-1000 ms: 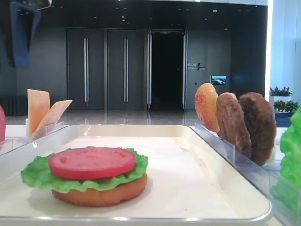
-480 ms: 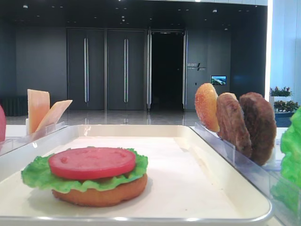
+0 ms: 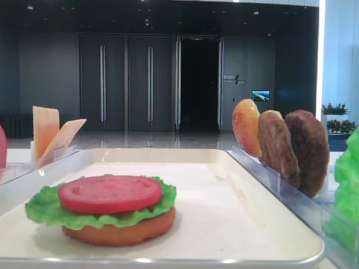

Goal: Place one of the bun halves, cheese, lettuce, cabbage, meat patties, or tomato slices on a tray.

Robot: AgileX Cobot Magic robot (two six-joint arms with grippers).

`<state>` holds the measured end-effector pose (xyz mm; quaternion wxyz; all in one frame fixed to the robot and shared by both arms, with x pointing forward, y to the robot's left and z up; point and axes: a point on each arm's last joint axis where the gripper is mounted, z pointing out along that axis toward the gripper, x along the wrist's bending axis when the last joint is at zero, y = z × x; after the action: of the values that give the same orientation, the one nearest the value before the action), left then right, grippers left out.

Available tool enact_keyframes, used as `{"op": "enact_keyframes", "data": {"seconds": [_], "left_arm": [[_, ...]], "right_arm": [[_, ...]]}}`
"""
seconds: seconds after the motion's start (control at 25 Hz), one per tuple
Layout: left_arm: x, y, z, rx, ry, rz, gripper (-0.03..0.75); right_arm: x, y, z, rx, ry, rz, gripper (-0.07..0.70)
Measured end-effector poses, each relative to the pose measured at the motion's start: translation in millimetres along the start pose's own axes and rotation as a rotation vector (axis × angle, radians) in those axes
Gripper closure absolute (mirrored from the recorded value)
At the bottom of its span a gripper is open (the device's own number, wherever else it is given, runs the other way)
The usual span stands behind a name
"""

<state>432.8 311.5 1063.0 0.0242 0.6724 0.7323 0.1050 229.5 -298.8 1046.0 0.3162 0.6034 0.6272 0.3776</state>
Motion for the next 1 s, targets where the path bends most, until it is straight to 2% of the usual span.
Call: {"op": "enact_keyframes", "data": {"seconds": [0.2, 0.36, 0.76, 1.0], "left_arm": [[2.2, -56, 3, -0.033, -0.023, -0.01, 0.347], [4.6, -92, 3, -0.122, -0.036, -0.02, 0.347], [7.5, -150, -2, -0.488, -0.092, -0.055, 0.347], [10.0, -172, -8, -0.647, -0.1, -0.057, 0.347]], "right_arm": [[0, 0, 0, 0.0, 0.0, 0.0, 0.213], [0, 0, 0, 0.0, 0.0, 0.0, 0.213], [0, 0, 0, 0.0, 0.0, 0.0, 0.213], [0, 0, 0, 0.0, 0.0, 0.0, 0.213]]}}
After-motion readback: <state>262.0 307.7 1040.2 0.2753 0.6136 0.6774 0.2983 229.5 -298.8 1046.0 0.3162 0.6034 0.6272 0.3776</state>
